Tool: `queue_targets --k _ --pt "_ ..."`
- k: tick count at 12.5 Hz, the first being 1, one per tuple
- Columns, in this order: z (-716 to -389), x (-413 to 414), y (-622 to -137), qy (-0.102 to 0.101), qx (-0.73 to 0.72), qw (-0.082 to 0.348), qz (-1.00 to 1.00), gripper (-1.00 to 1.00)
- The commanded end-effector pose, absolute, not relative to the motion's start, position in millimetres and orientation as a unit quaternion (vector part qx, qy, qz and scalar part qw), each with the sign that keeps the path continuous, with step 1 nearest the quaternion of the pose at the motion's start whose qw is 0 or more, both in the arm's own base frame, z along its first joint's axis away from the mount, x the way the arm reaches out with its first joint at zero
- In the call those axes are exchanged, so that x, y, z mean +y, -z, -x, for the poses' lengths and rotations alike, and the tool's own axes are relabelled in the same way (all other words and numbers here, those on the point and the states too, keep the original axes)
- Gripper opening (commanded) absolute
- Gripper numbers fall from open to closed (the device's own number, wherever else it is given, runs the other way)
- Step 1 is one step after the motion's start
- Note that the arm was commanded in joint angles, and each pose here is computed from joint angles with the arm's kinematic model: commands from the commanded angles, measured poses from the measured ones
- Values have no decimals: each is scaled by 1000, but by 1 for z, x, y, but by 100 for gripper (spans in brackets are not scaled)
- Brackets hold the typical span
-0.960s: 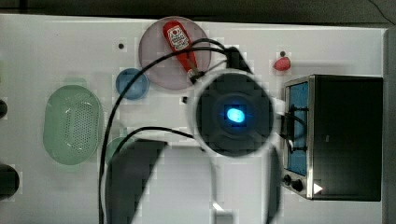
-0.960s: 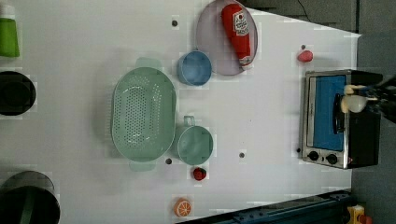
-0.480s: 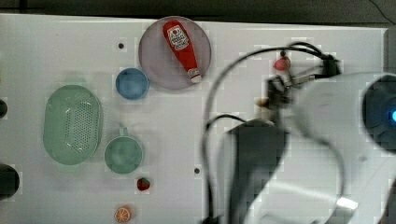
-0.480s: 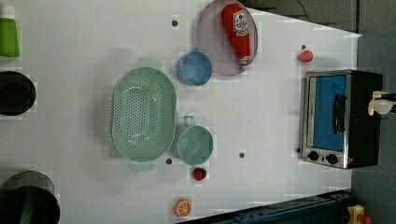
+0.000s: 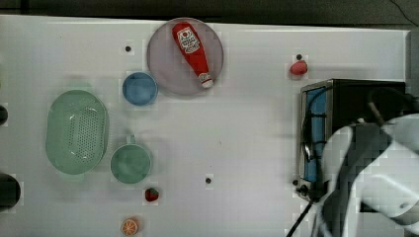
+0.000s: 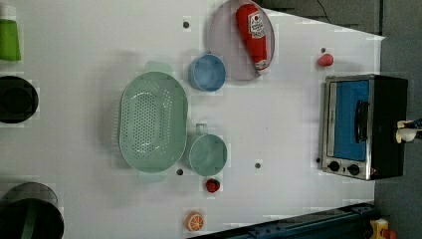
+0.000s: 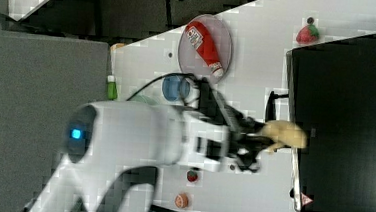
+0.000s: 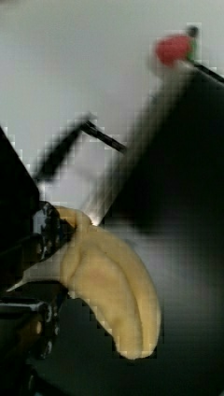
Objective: Pick banana from table and place on oven.
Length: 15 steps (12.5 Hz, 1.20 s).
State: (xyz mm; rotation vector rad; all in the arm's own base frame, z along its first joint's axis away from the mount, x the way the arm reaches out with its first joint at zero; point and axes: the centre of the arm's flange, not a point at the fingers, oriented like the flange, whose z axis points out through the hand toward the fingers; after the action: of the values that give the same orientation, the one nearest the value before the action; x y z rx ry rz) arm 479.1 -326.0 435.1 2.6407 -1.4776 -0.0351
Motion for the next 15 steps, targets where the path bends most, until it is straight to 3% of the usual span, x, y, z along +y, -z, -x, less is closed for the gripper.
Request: queue_targets --k 1,2,5,8,9,11,12,15 --pt "-483 -357 -444 -23 -373 80 -924 -61" --pt "-485 -364 -431 -18 -360 89 -928 -51" --pt "-488 -368 -407 1 -353 95 -931 13" --pt "-490 -368 -415 -8 -354 91 -931 81" --pt "-491 -370 -433 -23 -347 93 -933 99" --pt "-493 -368 -484 -47 -314 95 -943 100" --pt "-494 -355 -507 -40 -293 84 -951 100" --pt "-497 -284 -557 9 -289 40 -956 100"
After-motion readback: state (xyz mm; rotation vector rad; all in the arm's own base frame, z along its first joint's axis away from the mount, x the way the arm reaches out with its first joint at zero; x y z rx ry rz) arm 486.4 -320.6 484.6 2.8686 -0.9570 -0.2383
